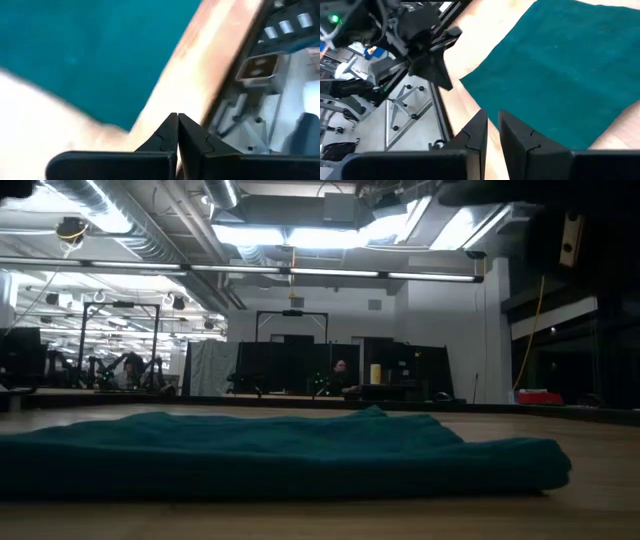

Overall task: Fold microfiber towels
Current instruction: Fold the blue napkin

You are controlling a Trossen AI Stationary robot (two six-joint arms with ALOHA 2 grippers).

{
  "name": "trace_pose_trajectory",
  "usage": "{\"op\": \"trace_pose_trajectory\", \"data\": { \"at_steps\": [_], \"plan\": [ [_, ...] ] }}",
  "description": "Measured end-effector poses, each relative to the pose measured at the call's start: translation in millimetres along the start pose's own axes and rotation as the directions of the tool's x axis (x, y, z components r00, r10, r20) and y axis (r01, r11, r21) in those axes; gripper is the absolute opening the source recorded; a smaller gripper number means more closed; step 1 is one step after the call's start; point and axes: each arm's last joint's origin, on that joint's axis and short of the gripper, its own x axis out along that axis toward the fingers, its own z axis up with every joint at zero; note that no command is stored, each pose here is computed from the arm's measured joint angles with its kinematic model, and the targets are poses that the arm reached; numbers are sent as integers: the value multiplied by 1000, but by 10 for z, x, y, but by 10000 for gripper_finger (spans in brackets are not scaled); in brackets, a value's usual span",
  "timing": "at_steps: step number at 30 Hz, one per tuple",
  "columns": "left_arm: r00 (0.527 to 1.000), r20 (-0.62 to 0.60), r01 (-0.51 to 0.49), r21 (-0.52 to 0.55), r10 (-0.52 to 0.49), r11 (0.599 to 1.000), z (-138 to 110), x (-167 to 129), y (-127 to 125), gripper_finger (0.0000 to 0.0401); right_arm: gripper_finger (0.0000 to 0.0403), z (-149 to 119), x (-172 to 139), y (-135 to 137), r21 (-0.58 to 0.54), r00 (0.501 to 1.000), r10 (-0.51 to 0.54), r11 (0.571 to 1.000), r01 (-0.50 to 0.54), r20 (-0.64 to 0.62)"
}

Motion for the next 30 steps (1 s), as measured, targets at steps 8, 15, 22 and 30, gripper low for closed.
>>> {"op": "trace_pose_trajectory", "data": {
  "at_steps": [8,15,22,30],
  "plan": [
    [980,155,-153,203,123,967,75,28,42,2,50,20,109,-81,-72,994,-13,997,5,-112],
    [984,71,-170,645,163,745,-91,-55,61,10,54,-115,48,-138,-285,955,-50,958,-37,-291],
    [985,77,-163,725,156,669,-121,-73,60,13,107,-132,59,-183,-405,946,-86,913,-50,-312],
    [993,41,-99,806,111,584,-67,-24,-4,45,186,-221,219,-307,-460,921,-132,886,-56,-366]
  ]
}}
